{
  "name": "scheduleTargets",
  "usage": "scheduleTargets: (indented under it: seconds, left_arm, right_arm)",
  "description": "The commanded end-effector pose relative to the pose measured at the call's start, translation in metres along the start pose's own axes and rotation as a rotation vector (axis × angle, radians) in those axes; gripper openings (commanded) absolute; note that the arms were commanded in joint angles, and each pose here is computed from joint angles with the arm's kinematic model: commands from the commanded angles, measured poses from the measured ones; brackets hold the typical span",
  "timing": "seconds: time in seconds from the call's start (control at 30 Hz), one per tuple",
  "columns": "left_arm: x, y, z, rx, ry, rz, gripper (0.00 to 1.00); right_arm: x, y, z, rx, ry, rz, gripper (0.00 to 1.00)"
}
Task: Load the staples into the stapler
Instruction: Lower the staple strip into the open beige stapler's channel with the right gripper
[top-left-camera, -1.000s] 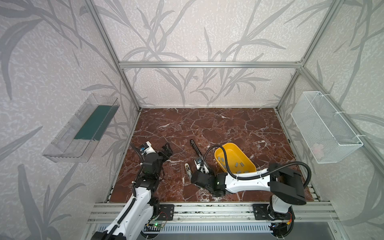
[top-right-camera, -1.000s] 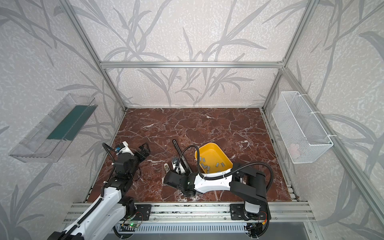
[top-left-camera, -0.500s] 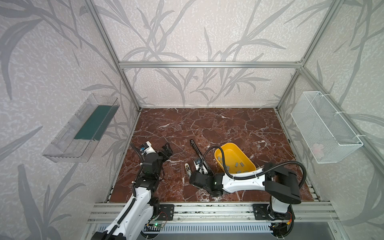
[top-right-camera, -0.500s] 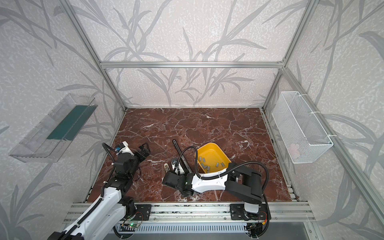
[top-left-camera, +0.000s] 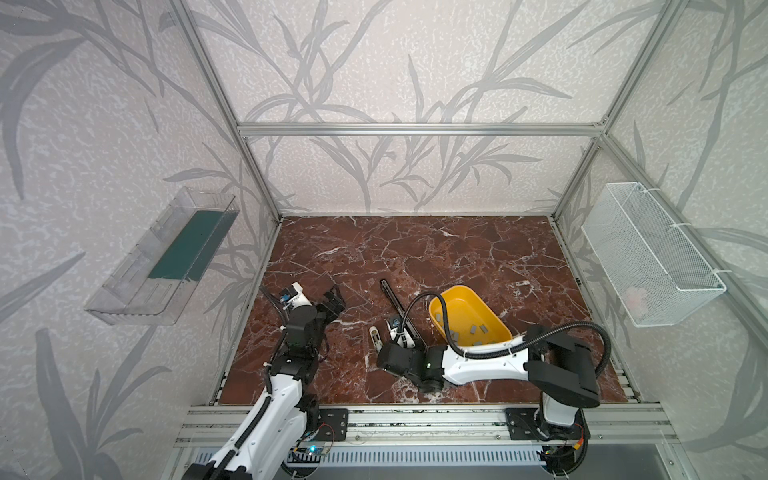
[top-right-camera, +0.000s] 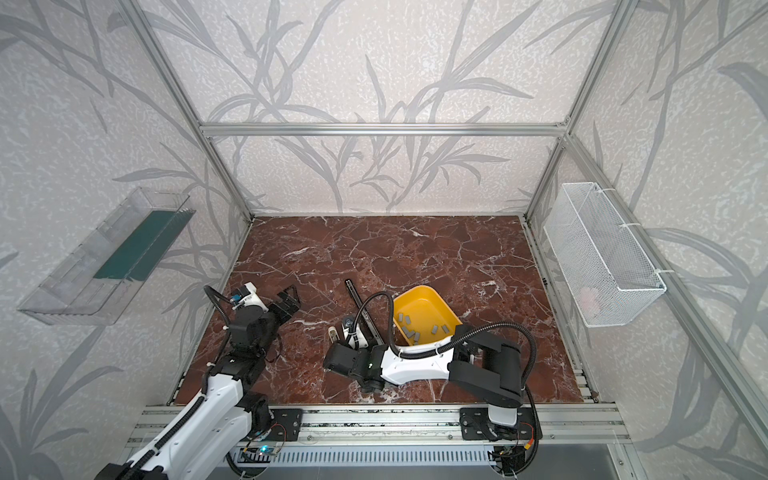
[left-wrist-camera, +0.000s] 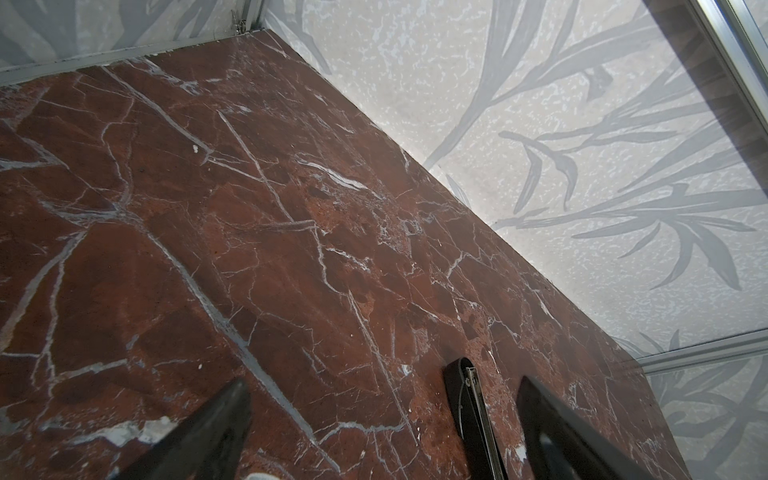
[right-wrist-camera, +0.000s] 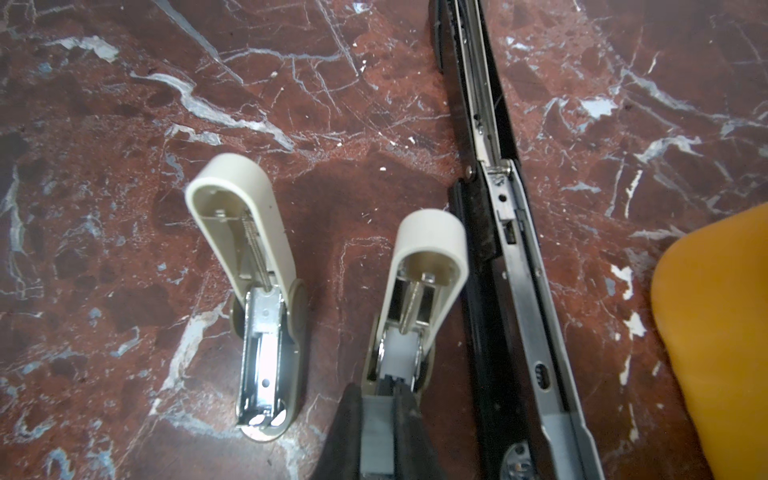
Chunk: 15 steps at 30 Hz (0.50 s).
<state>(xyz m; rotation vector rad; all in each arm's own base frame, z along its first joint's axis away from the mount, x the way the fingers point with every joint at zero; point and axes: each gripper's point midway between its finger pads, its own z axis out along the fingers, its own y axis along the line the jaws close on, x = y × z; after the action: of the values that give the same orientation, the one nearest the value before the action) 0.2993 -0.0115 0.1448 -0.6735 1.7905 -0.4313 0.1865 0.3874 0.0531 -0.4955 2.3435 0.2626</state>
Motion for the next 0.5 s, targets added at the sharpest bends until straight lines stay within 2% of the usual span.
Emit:
scheduleTargets:
  seconds: [0.0,0.47]
  left_arm:
    - [-0.0173,-0.0131,-0.0015,0.035,-0.045,-0.010,0.99]
    - [-0.0178,-0.0130,-0.0023,0.034,-0.047,-0.010,0.99]
  right_arm:
    - [0.0010,-0.0009,0.0024,0.034,0.002,-0.014,0.07]
    - [0.0001,-0.0019,0.0020,0.043,0.000,-0.021,0.07]
